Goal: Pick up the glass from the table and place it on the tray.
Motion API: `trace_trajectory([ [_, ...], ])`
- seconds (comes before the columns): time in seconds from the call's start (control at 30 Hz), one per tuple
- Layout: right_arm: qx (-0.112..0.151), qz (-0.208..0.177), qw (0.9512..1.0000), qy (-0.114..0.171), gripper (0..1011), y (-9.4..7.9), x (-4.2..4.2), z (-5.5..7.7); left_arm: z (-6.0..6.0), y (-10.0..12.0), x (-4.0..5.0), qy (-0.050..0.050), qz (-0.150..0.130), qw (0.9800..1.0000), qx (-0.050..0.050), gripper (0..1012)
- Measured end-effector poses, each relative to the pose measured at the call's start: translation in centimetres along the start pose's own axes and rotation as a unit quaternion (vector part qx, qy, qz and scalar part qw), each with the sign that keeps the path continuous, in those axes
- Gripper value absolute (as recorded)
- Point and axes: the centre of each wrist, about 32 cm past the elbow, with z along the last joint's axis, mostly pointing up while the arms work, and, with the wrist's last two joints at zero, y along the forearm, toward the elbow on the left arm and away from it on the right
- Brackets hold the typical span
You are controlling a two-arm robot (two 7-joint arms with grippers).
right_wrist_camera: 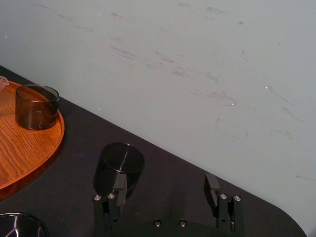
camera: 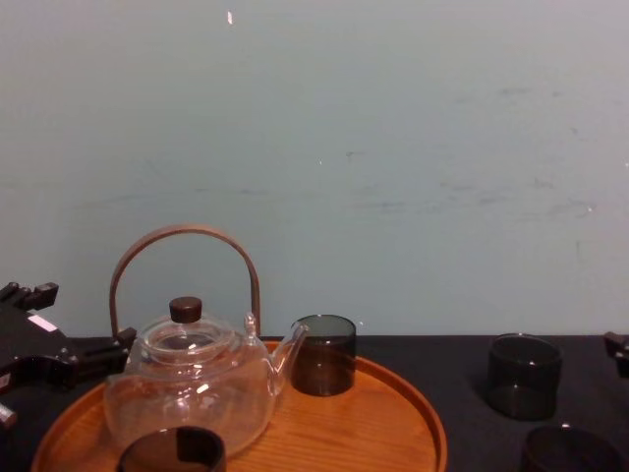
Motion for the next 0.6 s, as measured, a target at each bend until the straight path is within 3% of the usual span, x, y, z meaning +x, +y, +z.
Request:
trace_trajectory([
  [0.43,0.000,0.000,1.0000,0.000,1002,0.00,0.02,0.01,0.00,0.00,0.00,0.000,0.000,1.0000,0.000,1010],
  [0.6,0.004,0.013,0.9998,0.011,1002,-0.54,0.57,-0.06,0.00,0.00,0.00,0.000,0.000,1.0000,0.000,1009],
])
